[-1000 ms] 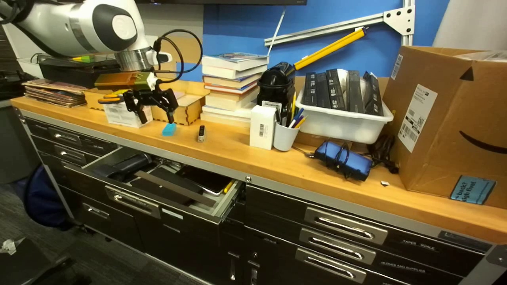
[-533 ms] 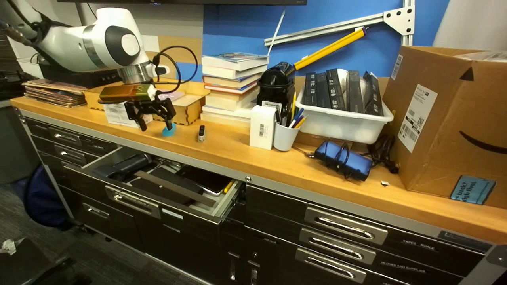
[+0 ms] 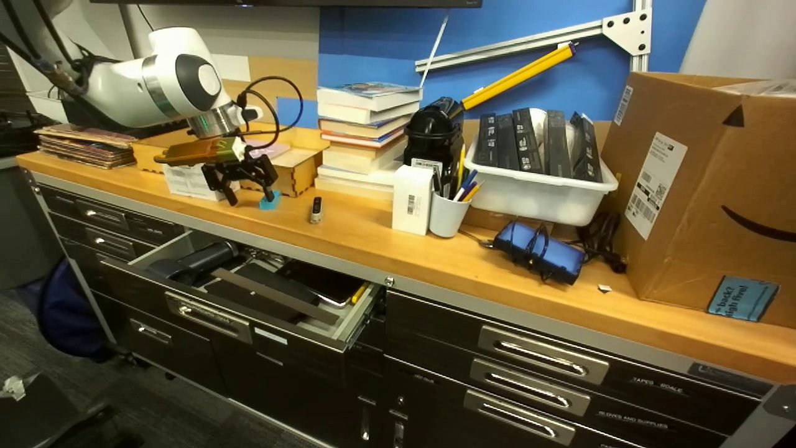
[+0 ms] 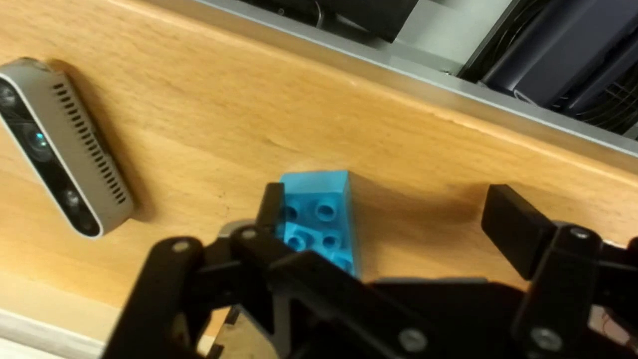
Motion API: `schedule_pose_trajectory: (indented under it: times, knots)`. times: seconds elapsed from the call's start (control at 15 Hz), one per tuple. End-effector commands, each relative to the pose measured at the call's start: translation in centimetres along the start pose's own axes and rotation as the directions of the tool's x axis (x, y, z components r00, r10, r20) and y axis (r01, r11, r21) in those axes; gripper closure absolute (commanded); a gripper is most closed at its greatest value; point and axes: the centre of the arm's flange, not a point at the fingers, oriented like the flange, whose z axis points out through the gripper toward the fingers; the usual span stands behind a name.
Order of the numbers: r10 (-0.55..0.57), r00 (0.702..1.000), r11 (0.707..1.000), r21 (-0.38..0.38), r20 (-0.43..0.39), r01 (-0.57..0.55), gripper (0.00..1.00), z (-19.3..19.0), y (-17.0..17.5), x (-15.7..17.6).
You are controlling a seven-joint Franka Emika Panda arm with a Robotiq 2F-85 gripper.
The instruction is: Put the blue block in the open topmost drawer, push the drawer closed
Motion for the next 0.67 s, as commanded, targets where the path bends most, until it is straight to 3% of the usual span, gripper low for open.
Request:
schedule_pose_trajectory:
  times: [0.0, 0.6]
  knots:
    - [0.016, 1.0, 0.999, -0.03, -0.027, -0.016, 0.0, 0.6, 0.5, 2.8]
    - [0.047, 0.998, 0.998, -0.044, -0.037, -0.049, 0.0, 0.7, 3.0, 5.0]
